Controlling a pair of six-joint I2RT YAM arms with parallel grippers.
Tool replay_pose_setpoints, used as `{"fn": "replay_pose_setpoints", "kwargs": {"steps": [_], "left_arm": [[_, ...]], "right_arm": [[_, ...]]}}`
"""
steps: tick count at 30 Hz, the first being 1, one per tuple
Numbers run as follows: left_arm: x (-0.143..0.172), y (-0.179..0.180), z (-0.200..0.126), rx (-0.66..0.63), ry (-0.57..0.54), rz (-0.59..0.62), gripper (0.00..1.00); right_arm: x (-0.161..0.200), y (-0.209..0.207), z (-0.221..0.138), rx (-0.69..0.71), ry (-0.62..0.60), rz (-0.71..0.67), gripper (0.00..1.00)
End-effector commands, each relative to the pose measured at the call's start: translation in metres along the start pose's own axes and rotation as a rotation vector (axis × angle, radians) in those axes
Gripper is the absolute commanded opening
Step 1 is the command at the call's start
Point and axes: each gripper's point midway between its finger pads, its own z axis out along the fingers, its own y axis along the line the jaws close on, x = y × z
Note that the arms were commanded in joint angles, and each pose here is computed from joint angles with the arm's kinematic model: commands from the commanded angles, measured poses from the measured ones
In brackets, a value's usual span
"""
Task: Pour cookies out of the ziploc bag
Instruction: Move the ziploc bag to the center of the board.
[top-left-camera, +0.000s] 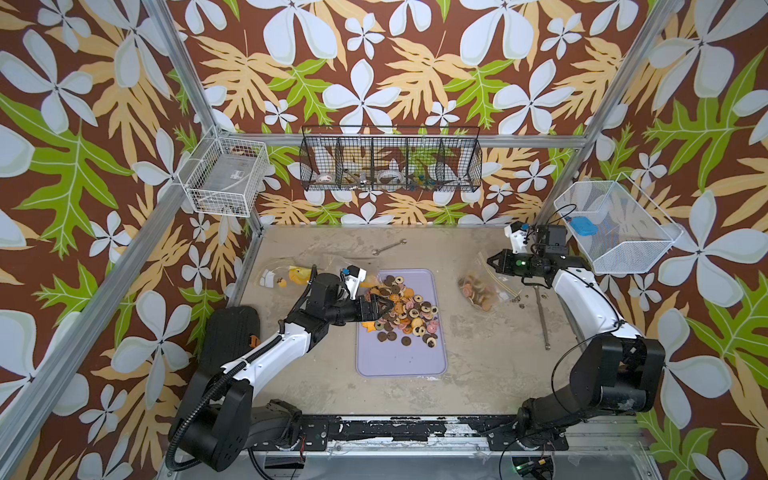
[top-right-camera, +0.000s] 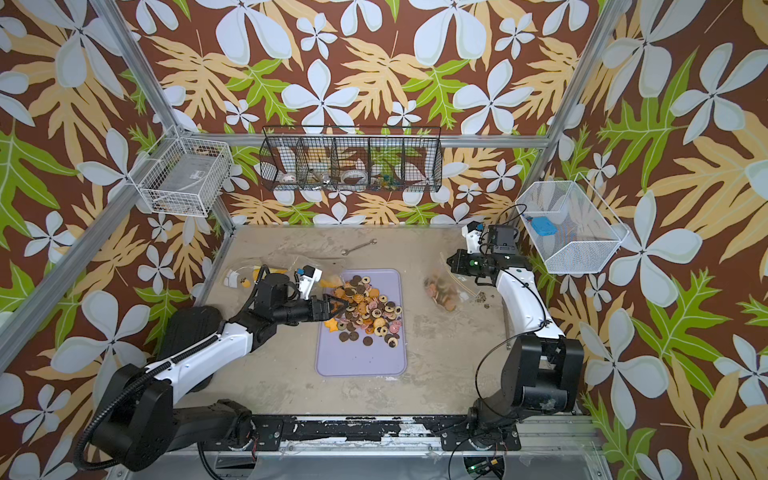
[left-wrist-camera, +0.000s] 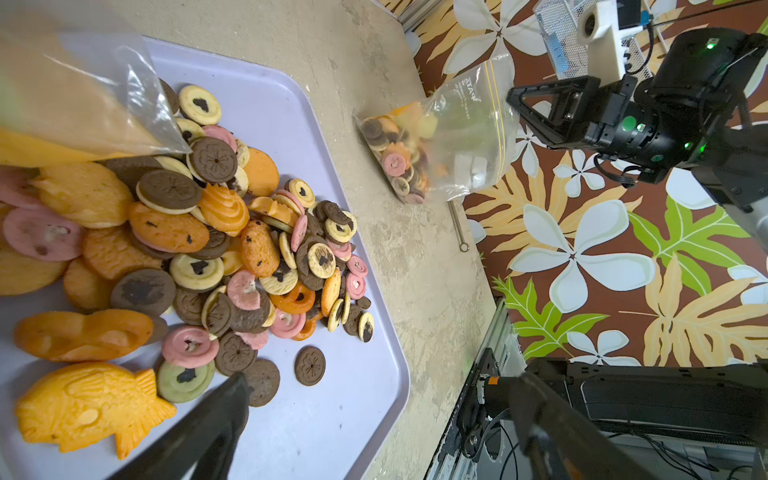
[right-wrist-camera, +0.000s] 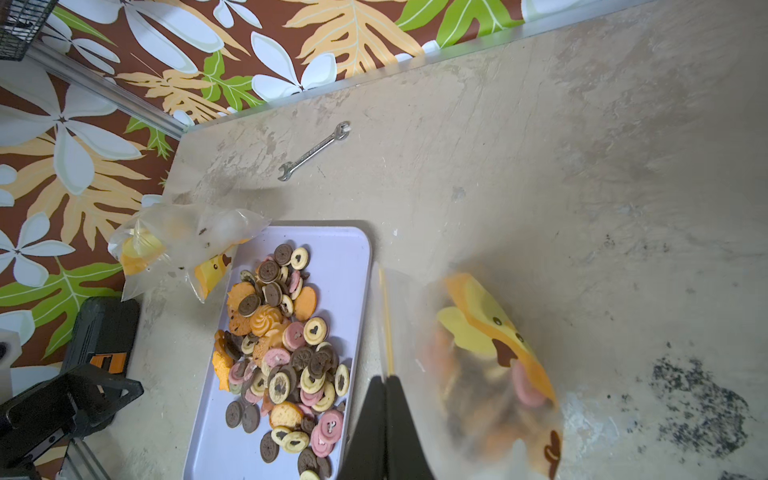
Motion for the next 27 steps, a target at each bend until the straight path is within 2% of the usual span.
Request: {"fn": "replay_pose_setpoints", "kwargs": {"steps": [1,7,13,20,27], "left_arm": [[-0.003,-0.005,0.0,0.024,-0.009,0.015,1.0],[-0.002,-0.004,0.002,0.024,-0.004,0.007,1.0],[-0.002,-0.005,0.002,0.029,-0.003,0.001,1.0],[-0.001,-0.008,0.001,0.023,-0.011,0.003,1.0],[0.003,-0.012,0.01,0.01,0.004,-0.019,1.0]], "right_arm": [[0.001,0.007,-0.007,0.022,-0.02,-0.026,0.0],[-0.002,0.021,-0.022,0.114,-0.13,-0.017,0.0],[0.006,0.049,-0.022,0.195,-0.207,0.025,0.0],[0.04,0.059,-0.008,0.294,-0.176,0.016,0.0],[0.078,0.076,0.014,0.201,-0.078,0.008,0.0]]}}
